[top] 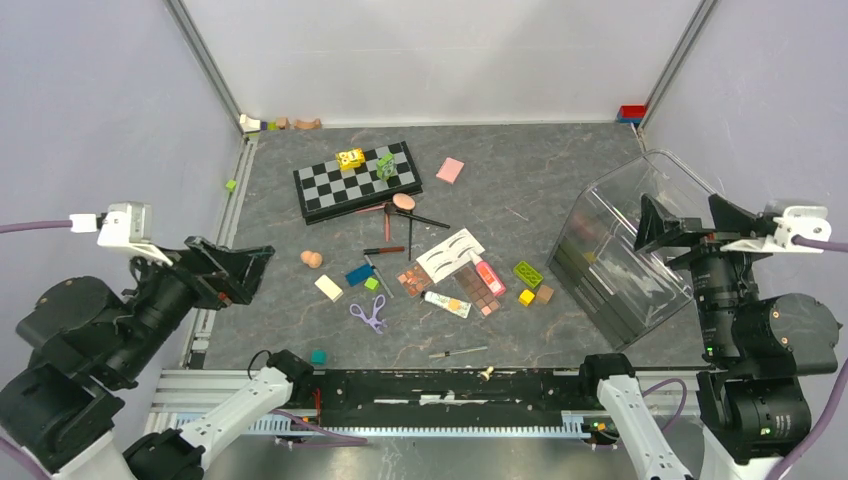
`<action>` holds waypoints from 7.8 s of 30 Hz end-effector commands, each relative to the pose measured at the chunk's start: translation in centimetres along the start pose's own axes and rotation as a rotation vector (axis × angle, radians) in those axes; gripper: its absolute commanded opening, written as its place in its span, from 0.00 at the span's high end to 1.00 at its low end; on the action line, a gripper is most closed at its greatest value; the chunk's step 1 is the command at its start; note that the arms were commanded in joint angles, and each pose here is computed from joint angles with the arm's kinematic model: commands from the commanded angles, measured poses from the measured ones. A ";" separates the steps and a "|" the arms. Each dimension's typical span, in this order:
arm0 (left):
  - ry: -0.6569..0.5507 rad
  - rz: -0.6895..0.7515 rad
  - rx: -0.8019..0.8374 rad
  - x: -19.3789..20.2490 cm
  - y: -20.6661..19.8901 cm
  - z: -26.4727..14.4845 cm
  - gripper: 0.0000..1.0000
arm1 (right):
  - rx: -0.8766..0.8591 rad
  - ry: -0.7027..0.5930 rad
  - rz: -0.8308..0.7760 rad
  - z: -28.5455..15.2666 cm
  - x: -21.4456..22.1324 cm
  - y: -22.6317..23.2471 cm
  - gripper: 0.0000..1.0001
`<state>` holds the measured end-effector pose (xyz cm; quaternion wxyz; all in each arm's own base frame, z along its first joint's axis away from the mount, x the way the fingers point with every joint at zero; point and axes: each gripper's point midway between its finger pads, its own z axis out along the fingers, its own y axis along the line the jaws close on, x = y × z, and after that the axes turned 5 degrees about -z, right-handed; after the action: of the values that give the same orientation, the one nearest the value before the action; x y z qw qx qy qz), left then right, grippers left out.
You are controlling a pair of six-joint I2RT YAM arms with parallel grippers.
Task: Organize the makeup
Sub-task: Move the storage box to the center of the board, then open the drawer in the storage box.
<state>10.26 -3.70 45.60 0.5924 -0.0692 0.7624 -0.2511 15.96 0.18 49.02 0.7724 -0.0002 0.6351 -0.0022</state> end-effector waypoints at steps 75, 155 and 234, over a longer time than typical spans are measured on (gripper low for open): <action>0.188 0.212 -0.120 15.6 7.2 12.4 0.00 | 0.815 0.414 -0.125 4.8 5.6 -11.9 0.02; 0.211 0.214 -0.149 16.1 7.7 13.1 0.00 | 0.048 0.536 0.245 16.9 25.6 -1.9 0.02; 0.220 0.198 -0.288 16.1 10.1 14.0 0.00 | -0.845 0.273 0.281 -0.3 5.9 33.8 0.02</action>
<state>20.25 -5.80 23.84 0.4982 -0.0359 0.8625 -0.0819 15.37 35.57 46.80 0.5802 -0.2035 0.6496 0.4472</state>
